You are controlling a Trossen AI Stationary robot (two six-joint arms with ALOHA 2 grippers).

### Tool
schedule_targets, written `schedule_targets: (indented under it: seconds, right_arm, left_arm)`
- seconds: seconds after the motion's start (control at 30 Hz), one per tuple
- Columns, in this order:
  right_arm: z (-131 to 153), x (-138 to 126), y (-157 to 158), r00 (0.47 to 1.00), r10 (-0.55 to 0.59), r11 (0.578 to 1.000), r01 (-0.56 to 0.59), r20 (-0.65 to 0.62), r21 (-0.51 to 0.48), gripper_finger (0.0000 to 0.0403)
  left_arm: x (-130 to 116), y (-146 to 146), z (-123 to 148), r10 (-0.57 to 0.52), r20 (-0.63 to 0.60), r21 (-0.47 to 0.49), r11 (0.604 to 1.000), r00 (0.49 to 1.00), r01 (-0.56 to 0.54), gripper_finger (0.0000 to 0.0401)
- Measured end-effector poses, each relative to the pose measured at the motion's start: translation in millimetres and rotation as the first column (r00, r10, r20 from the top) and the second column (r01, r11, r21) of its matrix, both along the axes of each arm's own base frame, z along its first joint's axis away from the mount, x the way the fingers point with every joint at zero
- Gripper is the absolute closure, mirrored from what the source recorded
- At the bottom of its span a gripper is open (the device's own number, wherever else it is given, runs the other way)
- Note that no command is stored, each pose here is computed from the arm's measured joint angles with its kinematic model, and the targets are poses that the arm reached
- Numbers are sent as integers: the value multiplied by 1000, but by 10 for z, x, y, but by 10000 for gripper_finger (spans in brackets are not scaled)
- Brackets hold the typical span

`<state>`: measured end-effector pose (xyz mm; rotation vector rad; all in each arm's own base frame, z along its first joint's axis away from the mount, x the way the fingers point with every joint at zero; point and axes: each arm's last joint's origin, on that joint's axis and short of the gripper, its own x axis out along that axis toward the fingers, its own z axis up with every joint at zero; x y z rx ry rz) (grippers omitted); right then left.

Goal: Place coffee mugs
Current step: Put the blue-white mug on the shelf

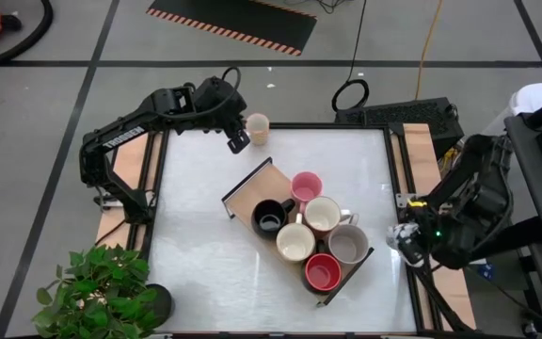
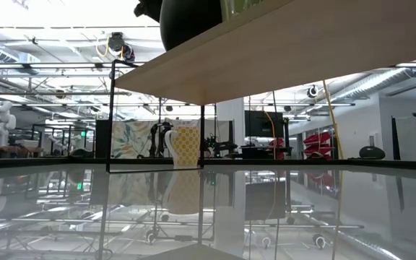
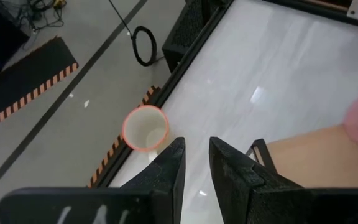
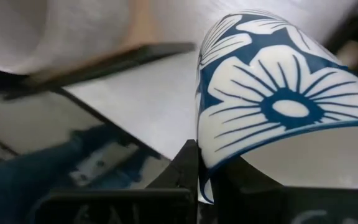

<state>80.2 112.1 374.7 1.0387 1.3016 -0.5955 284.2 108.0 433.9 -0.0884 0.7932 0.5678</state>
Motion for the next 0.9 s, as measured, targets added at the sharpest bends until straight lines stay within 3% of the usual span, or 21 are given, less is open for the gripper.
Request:
schedule_targets:
  seconds: [0.2, 0.47, 0.6, 0.7, 0.9]
  right_arm:
    - [227, 121, -125, 979, -55, 997, 65, 199, -48, 397]
    - [458, 244, -333, 953, -56, 994, 82, 296, -77, 397]
    - [629, 315, -453, 918, -39, 981, 111, 395, -160, 397]
    - [769, 362, -557, 882, 37, 946, 121, 470, -302, 397]
    - [922, 535, -764, 844, 145, 834, 176, 517, -522, 397]
  left_arm:
    - [-1, 0, -1, 16, 9, -13, 1000, 1000, -16, 322]
    - [0, 0, 0, 16, 10, -13, 1000, 1000, -16, 322]
    - [0, 0, 0, 18, 11, -14, 1000, 1000, -17, 322]
    - [4, 1, 4, 18, 18, -13, 1000, 1000, -18, 322]
    - [16, 22, 29, 55, 36, 33, 998, 998, -56, 322]
